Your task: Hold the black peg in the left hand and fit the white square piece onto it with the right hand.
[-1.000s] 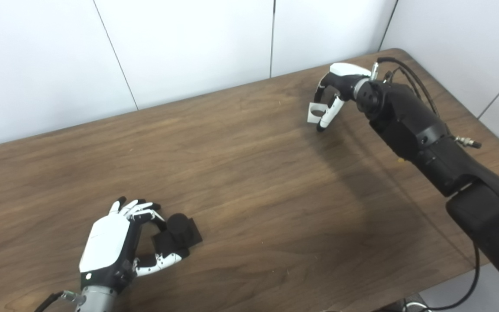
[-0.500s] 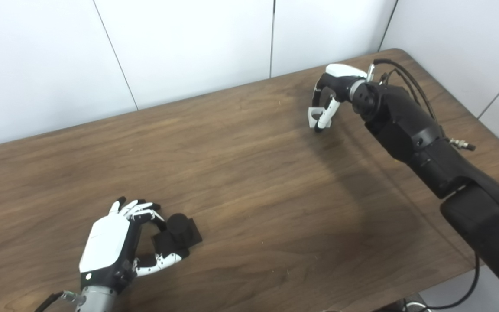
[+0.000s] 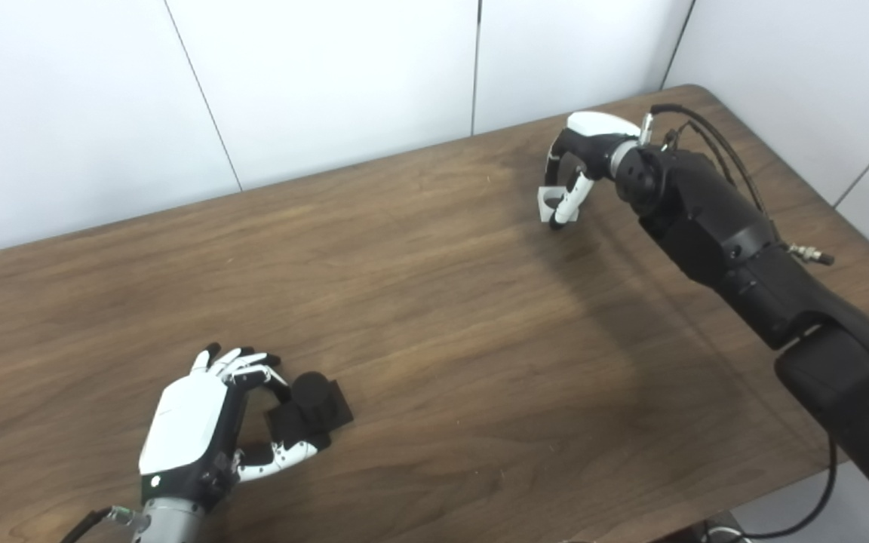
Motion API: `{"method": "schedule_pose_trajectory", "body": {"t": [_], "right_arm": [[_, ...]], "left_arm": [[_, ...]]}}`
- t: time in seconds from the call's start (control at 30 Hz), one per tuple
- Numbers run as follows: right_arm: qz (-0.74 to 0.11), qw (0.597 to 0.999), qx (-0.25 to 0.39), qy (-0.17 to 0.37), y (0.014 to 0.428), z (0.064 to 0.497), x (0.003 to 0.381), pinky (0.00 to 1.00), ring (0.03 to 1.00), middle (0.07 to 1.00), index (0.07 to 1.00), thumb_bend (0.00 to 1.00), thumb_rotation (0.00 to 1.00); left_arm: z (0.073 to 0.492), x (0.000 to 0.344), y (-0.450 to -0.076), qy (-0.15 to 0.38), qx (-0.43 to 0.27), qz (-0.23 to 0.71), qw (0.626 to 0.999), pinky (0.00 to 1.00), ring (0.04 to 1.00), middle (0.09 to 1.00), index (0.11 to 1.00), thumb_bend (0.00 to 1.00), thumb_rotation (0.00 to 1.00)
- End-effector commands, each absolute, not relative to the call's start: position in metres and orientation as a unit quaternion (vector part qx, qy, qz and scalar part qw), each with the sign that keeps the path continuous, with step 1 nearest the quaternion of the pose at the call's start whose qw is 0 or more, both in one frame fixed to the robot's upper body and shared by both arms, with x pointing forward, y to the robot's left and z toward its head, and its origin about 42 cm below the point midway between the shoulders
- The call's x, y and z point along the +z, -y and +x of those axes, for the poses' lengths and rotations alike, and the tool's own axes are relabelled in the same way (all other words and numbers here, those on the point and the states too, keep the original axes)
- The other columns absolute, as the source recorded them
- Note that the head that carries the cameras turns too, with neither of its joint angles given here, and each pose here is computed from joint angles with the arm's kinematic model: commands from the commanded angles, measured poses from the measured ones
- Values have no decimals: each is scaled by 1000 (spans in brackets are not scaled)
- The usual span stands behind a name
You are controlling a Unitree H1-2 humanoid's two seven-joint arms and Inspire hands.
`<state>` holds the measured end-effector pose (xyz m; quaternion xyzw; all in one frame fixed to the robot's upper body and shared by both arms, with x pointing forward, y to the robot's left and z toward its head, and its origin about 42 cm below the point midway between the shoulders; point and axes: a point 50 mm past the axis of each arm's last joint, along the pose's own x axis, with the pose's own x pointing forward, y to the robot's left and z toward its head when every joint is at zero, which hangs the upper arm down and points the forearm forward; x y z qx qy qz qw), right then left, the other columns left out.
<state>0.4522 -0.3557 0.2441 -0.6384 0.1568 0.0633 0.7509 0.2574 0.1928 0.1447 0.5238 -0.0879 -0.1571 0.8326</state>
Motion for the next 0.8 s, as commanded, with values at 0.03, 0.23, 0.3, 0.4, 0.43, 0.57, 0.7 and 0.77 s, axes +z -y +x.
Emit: {"method": "schedule_pose_trajectory", "body": {"t": [0.03,0.23,0.3,0.4,0.43,0.57,0.7,0.77], "right_arm": [[-662,742,52,-93,354,452,277,983,954,821,484,524,129],[-665,742,78,-44,332,437,293,1000,974,799,484,523,128],[-664,742,84,-31,325,433,298,1000,985,807,485,523,129],[-673,733,102,4,315,427,305,1000,980,797,485,523,129],[-674,731,107,12,313,426,307,1000,973,791,485,523,130],[-684,715,138,48,294,415,318,1000,966,792,485,524,131],[-687,700,175,85,275,402,325,997,940,780,484,524,132],[-687,693,195,101,262,394,329,998,947,784,484,524,134]], "left_arm": [[251,138,-193,73,-167,531,827,1000,889,773,486,522,51],[250,134,-188,76,-169,531,827,1000,892,775,486,522,51],[250,132,-187,76,-170,532,826,1000,892,778,486,522,52],[249,130,-183,74,-170,533,826,1000,897,783,487,522,52],[249,130,-182,73,-170,533,826,1000,899,784,487,522,53],[248,129,-176,69,-169,533,826,1000,904,787,487,522,53],[248,127,-170,68,-168,531,828,1000,907,789,487,522,53],[247,126,-167,67,-168,533,826,1000,911,790,487,522,54]]}}
